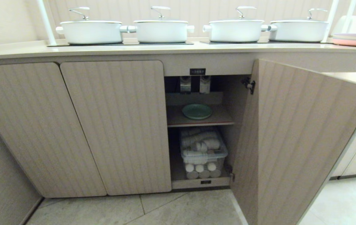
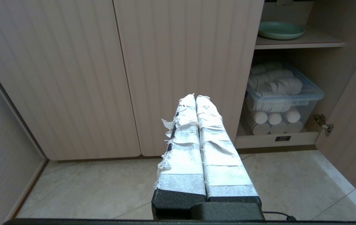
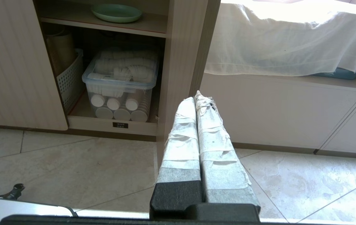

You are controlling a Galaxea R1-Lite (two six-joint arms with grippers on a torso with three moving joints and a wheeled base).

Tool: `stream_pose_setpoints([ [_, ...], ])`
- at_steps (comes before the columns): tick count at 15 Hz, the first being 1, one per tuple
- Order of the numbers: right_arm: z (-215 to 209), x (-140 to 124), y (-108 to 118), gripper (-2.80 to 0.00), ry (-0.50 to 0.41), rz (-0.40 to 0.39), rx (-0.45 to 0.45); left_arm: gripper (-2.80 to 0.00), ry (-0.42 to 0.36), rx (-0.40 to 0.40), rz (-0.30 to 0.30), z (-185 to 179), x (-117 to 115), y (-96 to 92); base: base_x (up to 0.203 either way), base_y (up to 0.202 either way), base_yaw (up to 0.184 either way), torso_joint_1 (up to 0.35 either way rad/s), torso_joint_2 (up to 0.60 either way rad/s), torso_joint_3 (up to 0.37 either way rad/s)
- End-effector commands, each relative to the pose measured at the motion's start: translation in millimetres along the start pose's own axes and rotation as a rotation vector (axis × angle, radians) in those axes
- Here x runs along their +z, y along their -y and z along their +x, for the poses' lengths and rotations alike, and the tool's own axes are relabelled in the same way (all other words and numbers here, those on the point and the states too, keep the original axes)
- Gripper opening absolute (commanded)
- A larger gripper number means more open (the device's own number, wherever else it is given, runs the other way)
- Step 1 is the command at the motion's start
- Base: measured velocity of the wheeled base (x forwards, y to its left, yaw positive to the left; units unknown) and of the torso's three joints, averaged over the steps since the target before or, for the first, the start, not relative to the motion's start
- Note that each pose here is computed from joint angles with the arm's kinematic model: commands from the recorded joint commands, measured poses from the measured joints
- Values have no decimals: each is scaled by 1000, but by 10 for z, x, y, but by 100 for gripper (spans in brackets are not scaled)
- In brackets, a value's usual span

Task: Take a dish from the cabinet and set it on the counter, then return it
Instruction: Take the plate from the cabinet

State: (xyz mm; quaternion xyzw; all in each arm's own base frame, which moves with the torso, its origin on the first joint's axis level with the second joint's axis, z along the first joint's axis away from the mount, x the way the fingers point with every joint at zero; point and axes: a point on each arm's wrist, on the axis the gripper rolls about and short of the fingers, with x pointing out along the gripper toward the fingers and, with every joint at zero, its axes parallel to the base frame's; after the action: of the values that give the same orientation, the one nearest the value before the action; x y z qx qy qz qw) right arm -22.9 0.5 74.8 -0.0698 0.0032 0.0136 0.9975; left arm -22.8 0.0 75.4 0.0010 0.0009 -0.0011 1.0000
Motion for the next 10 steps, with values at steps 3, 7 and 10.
stream_pose_setpoints([
  [3,0,1,0,-280,0,-1,1,-280,0,0,0,0,0,0,0,0,0,0,0,0],
  [7,1,-2,0,-280,-2,-1,1,-280,0,1,0,0,0,0,0,0,0,0,0,0],
  [10,1,0,0,-280,-2,-1,1,-280,0,0,0,0,0,0,0,0,0,0,0,0],
])
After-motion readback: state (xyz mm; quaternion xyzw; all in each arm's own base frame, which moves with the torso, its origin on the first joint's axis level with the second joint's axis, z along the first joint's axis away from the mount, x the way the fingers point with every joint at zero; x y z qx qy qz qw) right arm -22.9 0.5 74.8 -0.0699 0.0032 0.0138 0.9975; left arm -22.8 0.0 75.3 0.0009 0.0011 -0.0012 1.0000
